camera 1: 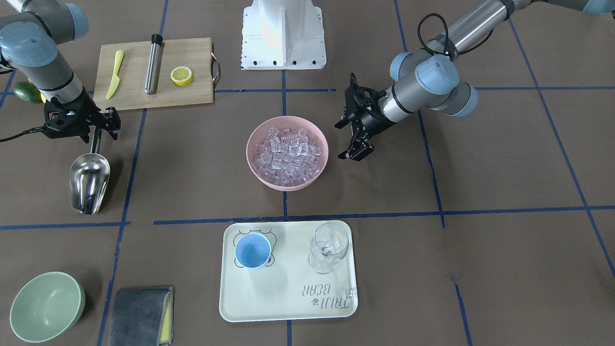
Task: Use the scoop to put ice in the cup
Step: 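Lower the right gripper onto the metal scoop handle and close it, then lift the scoop with the right gripper and carry it to the ice bowl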
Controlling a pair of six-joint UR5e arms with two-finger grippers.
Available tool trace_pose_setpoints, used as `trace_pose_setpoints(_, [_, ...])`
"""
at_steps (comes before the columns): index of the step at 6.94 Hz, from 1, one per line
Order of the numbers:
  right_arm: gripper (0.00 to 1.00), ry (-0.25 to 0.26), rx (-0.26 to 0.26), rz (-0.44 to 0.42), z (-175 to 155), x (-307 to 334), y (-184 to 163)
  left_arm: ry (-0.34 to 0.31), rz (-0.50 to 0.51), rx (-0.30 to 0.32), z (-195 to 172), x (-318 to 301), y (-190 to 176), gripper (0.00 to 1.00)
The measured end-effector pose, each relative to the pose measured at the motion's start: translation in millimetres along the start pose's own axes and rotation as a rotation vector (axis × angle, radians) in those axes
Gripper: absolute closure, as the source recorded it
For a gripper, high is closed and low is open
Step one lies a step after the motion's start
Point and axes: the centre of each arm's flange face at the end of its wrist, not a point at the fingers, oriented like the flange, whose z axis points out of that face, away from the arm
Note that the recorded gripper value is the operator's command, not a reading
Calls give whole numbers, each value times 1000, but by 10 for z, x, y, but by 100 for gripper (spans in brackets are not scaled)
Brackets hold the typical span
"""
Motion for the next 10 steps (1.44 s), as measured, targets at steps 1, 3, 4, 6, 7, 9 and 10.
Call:
trace_pose_setpoints(1, [100, -6, 3, -3, -36, -14, -3, 0, 0, 0, -1, -1, 2, 0])
trace_pose_setpoints(3, [100, -38, 22, -16, -240, -92, -7, -1, -1, -1, -6, -4, 14, 0])
trace_pose_setpoints(4, [100, -67, 47, -47, -435, -192, -13, -2, -1, -1, -13, -8, 19, 0])
trace_pose_setpoints(6, [100, -145, 88, -125, -861, -457, 2, -7, 0, 1, -40, -30, 17, 0])
trace_pose_setpoints(7, [100, -192, 95, -163, -1050, -595, 30, -9, 0, 2, -49, -38, 14, 0])
trace_pose_setpoints(9, [100, -279, 106, -234, -1273, -962, 12, -12, 0, 4, -57, -50, 5, 0])
trace_pose_setpoints(10, [100, -314, 113, -291, -1314, -1209, 6, -20, 0, 3, -55, -61, -1, 0])
